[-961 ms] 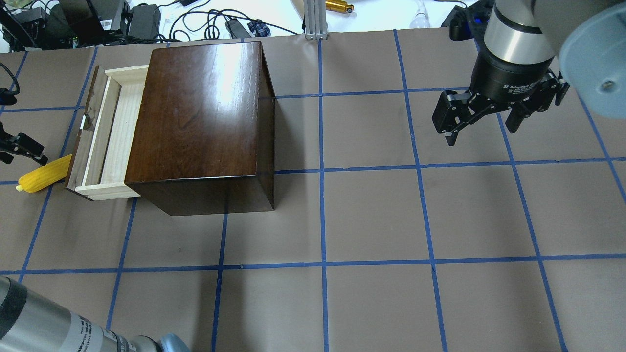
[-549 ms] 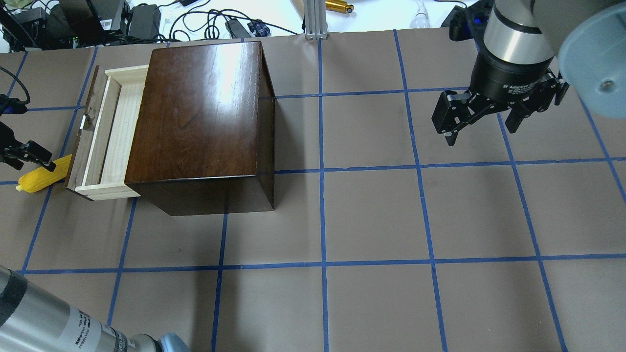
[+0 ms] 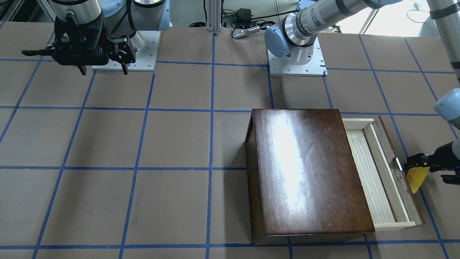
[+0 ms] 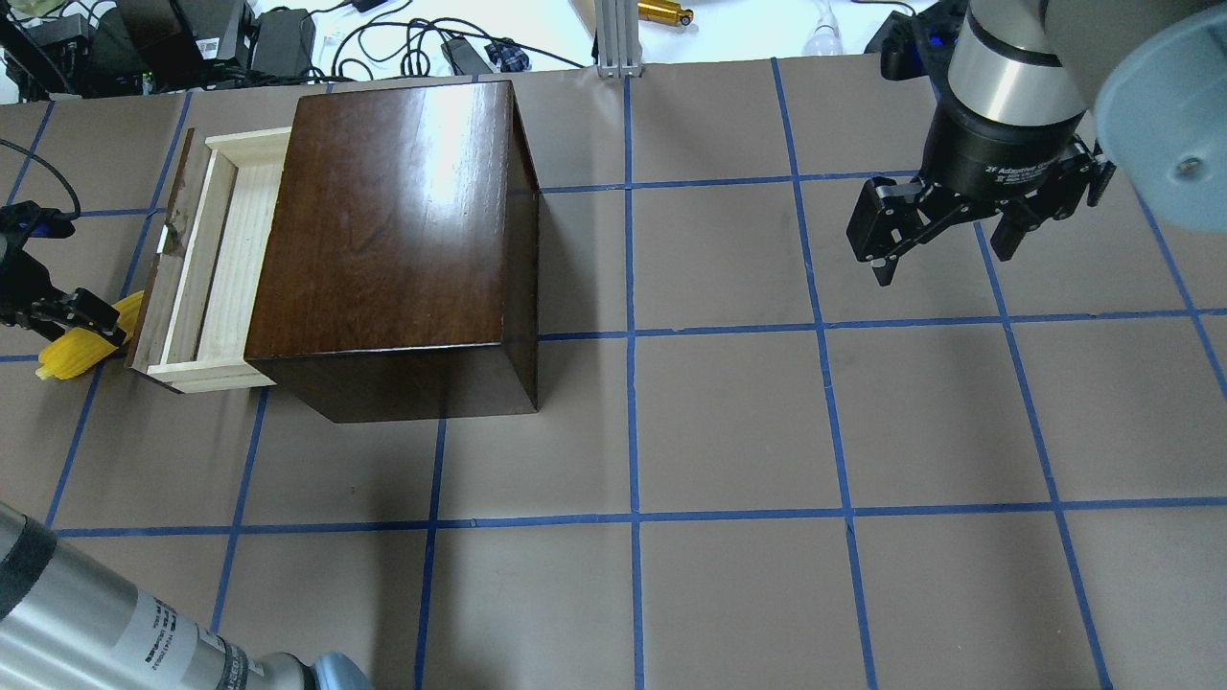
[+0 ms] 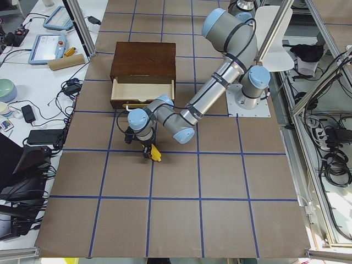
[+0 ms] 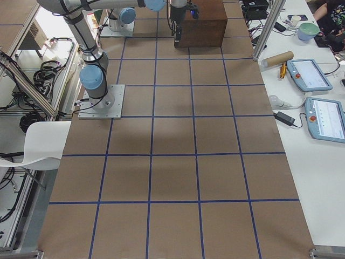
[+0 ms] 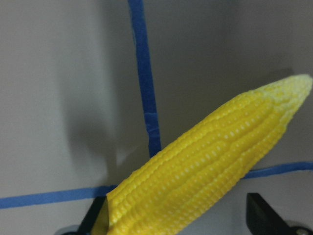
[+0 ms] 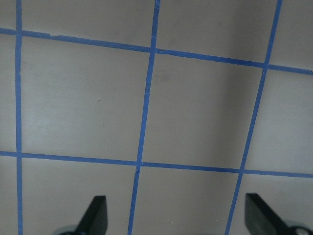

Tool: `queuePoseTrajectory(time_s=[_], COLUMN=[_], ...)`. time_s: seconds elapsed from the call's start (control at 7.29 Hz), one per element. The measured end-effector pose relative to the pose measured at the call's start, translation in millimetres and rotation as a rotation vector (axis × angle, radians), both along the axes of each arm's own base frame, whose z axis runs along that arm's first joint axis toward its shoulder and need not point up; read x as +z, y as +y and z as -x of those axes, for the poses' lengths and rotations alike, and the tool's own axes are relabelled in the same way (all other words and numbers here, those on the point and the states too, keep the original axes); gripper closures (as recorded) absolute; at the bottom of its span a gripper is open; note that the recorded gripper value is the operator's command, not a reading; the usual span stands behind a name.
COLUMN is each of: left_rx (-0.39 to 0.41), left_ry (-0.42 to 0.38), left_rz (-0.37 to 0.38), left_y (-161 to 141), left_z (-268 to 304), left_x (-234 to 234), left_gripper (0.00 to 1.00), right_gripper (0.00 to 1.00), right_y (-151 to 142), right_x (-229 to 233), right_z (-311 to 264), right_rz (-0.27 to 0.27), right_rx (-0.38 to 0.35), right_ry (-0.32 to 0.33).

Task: Open drawer and put corn inside
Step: 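Lower the left gripper and grasp the yellow corn cob, then lift the corn and carry it with the left gripper over the drawer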

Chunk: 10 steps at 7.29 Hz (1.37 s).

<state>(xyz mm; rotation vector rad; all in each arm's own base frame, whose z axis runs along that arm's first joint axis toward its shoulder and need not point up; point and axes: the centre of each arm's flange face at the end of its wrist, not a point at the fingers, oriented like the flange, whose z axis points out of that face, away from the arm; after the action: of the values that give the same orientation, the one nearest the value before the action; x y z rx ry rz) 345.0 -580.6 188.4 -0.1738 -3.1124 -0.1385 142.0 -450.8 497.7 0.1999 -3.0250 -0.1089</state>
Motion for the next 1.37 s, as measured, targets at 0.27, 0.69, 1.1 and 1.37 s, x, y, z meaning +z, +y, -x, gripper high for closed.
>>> queuePoseTrajectory(time_s=[0.27, 0.69, 1.1, 1.37], left_rx=[-0.002, -0.001, 0.000, -0.001], left_ry=[0.000, 0.005, 0.007, 0.006], left_rz=[0.000, -0.003, -0.008, -0.007], left_y=[-1, -1, -2, -3], left_z=[-1, -1, -2, -2], left_x=[-8, -13, -17, -16], left_gripper=[0.00, 0.01, 0.86, 1.00], right_gripper=[0.00, 0.00, 0.00, 0.00], right_y=[0, 0, 0, 0], right_x=[0, 0, 0, 1], right_z=[0, 0, 0, 0], right_rz=[0.001, 0.001, 0.001, 0.001], right_rx=[0.000, 0.000, 0.000, 0.000], right_ry=[-0.001, -0.001, -0.001, -0.001])
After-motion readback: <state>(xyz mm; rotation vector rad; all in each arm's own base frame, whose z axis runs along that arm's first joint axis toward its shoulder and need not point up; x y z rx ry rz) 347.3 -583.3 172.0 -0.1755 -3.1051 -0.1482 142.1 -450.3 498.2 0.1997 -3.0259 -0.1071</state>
